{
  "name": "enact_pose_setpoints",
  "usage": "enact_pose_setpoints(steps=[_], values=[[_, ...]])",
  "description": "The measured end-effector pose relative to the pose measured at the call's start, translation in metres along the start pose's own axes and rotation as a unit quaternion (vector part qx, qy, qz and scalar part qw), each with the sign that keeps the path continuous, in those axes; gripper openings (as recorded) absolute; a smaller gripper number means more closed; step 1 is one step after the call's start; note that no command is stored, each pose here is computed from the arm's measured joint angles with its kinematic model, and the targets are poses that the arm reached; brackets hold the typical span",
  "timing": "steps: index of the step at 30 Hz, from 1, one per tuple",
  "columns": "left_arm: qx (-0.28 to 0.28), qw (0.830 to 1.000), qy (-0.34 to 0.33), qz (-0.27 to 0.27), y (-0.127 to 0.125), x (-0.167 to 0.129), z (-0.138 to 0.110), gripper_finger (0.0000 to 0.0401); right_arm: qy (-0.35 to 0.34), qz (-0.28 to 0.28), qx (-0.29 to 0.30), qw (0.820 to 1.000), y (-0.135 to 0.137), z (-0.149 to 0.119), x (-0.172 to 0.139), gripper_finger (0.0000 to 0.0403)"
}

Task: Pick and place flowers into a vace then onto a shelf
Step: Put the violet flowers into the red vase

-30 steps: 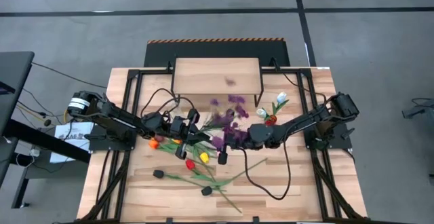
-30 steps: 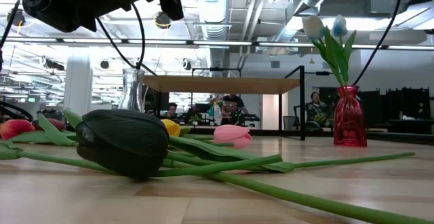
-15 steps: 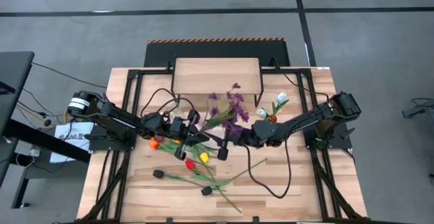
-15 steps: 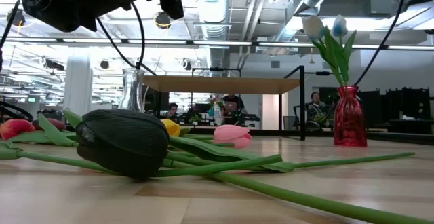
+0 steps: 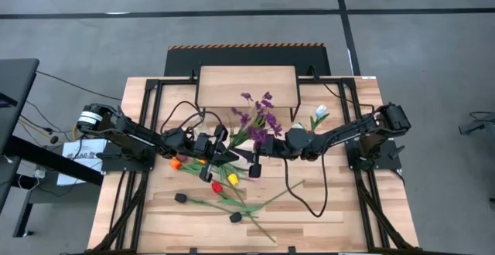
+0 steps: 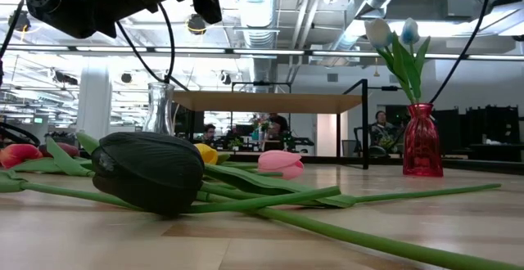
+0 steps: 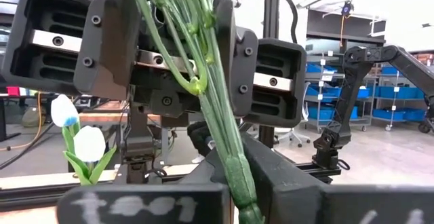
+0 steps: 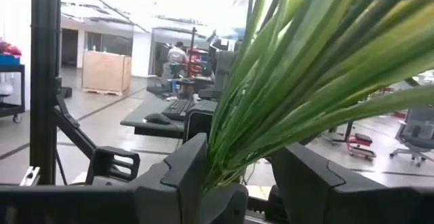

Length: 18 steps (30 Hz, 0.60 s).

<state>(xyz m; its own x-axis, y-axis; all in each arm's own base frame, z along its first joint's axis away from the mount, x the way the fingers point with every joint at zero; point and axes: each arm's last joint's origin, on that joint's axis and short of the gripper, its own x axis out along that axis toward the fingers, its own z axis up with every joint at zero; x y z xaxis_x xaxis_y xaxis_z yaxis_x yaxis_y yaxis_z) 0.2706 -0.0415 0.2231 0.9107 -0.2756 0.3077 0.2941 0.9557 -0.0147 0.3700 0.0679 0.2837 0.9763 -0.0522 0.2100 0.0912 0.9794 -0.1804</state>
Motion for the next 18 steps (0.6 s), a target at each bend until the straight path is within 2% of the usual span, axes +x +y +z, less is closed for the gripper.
enact_pose_setpoints(steps=[9,18], values=[[0.0,1.0,0.002,0.0,0.0,0.0,-0.0005,0.0,-0.016,-0.002,-0.01,1.0,-0.0006,0.0029,0.0001,0.0113],[-0.002,1.0,0.008,0.007,0.0009,-0.0001,-0.0016,0.0,-0.018,0.001,-0.018,1.0,-0.0002,0.0032,0.0,0.0012]])
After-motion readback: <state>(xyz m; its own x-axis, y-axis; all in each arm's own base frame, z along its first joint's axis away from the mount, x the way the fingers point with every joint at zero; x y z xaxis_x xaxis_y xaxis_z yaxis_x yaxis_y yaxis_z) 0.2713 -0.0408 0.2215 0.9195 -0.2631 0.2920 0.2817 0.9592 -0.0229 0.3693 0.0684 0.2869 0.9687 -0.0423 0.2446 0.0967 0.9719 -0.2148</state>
